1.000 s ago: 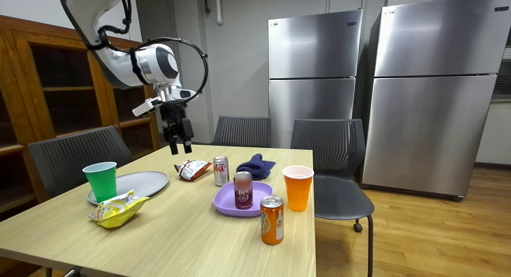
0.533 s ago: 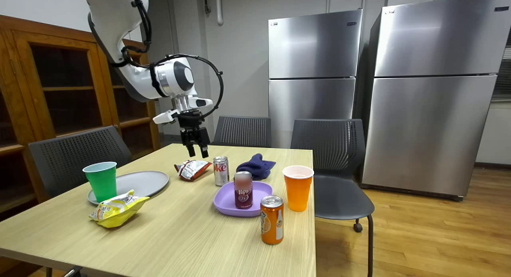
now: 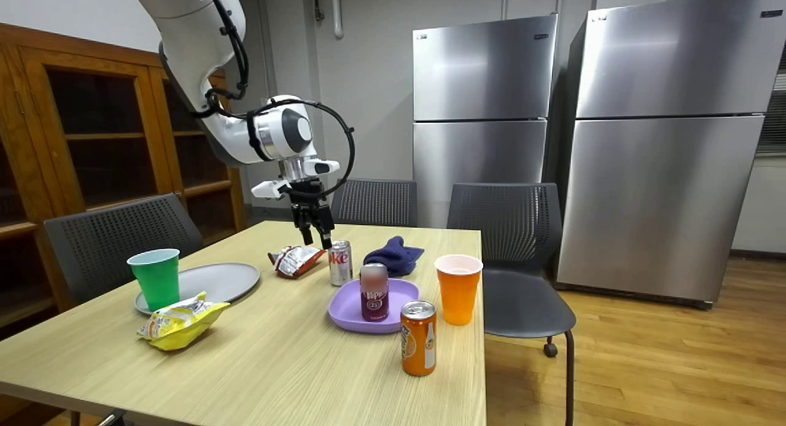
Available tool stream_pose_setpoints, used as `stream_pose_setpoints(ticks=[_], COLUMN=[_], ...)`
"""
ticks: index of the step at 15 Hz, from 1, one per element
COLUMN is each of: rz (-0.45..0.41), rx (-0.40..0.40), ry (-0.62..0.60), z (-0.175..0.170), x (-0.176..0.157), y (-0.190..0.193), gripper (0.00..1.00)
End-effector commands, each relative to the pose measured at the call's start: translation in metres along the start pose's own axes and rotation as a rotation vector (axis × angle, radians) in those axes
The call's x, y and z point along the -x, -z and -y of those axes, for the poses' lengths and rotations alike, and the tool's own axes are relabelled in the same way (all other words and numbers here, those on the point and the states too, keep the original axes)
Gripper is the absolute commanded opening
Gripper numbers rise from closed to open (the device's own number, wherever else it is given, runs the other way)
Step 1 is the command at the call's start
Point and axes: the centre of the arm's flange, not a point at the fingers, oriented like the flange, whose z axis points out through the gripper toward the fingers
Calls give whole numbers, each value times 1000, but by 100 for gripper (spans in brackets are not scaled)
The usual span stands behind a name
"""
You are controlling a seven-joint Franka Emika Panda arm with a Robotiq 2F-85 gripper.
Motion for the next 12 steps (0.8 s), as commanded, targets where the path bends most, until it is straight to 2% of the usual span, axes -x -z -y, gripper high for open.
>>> stream_pose_setpoints(ticks=[1, 12], rz=[4, 18], rx=[-23, -13], ry=[-22, -96], z=[2, -20], x=[-19, -41], y=[-9, -26], gripper=[100, 100])
